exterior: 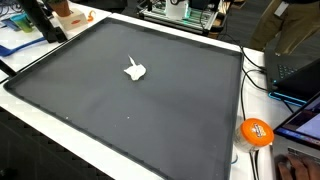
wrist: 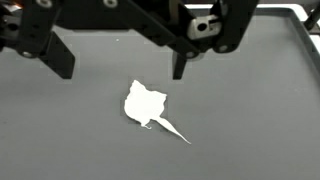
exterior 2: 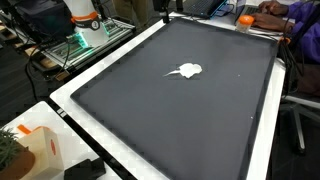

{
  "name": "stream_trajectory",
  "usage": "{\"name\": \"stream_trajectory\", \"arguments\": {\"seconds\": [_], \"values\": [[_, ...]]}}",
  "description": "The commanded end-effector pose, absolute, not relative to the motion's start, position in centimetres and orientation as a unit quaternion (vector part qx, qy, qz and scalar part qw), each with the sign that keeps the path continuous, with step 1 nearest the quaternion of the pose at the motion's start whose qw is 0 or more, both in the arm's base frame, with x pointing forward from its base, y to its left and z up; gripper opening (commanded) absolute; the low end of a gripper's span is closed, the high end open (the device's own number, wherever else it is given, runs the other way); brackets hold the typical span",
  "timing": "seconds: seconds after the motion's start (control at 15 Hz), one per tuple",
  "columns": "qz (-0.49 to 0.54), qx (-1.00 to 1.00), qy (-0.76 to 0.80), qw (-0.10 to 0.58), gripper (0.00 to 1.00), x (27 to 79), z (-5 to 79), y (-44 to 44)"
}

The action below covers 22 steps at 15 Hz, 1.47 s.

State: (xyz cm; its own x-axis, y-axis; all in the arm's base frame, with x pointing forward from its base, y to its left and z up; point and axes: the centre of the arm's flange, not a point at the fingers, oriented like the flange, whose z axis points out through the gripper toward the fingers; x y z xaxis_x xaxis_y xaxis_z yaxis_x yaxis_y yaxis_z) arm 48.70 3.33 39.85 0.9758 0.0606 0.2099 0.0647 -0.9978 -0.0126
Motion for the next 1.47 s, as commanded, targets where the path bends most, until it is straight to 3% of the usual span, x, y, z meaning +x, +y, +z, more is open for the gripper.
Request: {"name": "stream_trajectory", "arguments": {"seconds": [0.0,0.27,0.67,1.13,1.4], "values": [[-0.069,-0.995,0.018,-0.068,1.0,51.6,38.2,4.2],[-0.024,-0.991,0.057,-0.117,1.0,53.8,35.2,4.8],[0.006,-0.989,0.122,-0.081,1.0,55.9,30.4,5.2],[0.01,-0.984,0.153,-0.091,1.0,55.9,28.8,4.7],[-0.006,-0.957,0.283,-0.058,1.0,58.2,27.3,4.9]]}}
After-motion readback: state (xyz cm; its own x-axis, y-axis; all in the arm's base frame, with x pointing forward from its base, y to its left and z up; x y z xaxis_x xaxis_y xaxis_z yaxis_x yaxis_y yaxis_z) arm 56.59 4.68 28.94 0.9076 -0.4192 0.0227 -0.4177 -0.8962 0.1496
